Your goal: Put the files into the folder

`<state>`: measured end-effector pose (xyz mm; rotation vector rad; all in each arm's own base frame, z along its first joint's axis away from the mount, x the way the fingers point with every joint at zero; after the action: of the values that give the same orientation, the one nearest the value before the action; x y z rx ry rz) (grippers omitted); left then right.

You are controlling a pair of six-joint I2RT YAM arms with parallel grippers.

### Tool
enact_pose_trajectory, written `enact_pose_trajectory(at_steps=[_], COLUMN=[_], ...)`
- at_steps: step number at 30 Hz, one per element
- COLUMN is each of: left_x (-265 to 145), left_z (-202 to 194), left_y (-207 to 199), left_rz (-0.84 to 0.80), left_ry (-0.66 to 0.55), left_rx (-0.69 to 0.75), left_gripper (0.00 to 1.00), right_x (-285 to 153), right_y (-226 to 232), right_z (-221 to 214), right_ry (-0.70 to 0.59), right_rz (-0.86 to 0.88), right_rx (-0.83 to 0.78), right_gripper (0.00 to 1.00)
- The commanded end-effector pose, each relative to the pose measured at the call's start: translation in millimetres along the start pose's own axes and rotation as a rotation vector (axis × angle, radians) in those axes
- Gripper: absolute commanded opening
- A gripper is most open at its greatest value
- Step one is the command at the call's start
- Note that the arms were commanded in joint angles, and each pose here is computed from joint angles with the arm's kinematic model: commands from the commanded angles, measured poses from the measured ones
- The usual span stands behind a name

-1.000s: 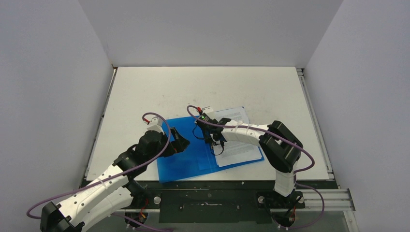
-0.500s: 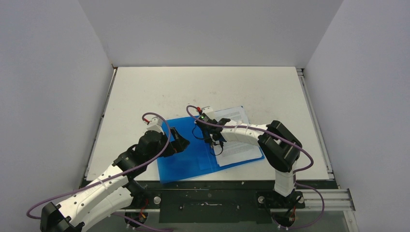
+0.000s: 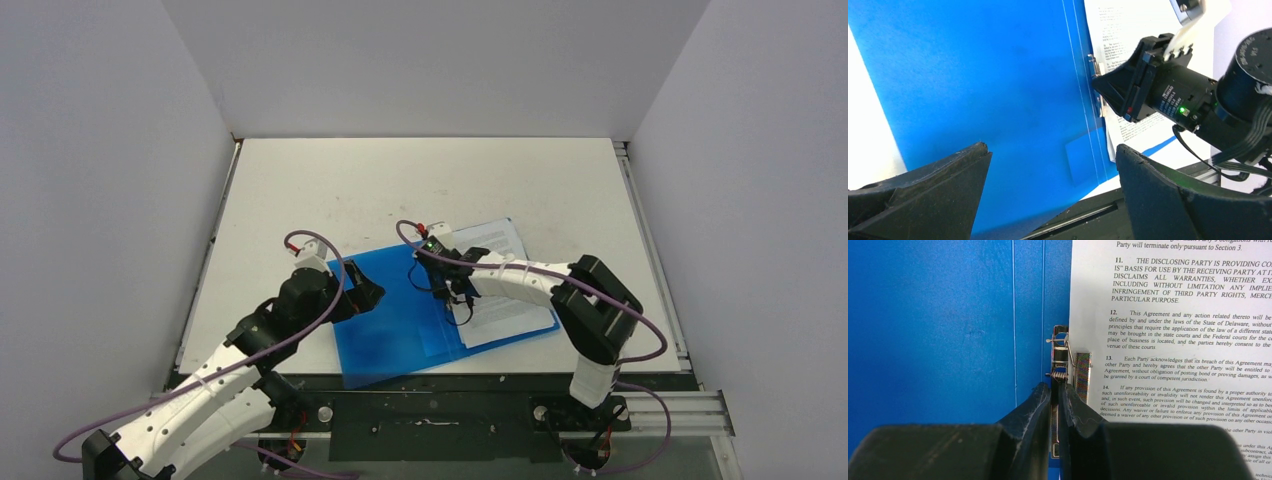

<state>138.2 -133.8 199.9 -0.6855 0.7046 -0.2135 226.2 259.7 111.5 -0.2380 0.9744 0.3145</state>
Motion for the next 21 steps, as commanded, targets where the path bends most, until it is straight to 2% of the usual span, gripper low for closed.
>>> enact_pose_trajectory(at_steps=[1,12,21], left_x=[-16,-35,-34], left_z=[24,39,29], left_y=[-13,-2,-4], left_rz=[-0.021,0.043,-0.03], left_ry=[-0.073,-0.118,-0.059], left_rx=[0.024,0.038,0.003], left_gripper=[0.96,0.96,0.96], right_x=[-34,-78,-113], right_y=[-11,-40,-47], right_z=[22,29,37], right_ry=[-0.132,-0.212,-0.28], right_rz=[0.02,0.008,0.044], right_rx=[0.037,0.076,0.1], right_gripper=[0.05,0.05,0.05])
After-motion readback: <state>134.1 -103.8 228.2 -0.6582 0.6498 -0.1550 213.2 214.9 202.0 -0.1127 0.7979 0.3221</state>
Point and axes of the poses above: each gripper's point midway between its finger pads, its own x axis out along the fingers, its own y axis along the line the jaws close on, z = x × y, the point moved 9 cm from there along -x, back along the fingers, and after that the axes turned 4 degrees about -x, right-handed, at the moved point
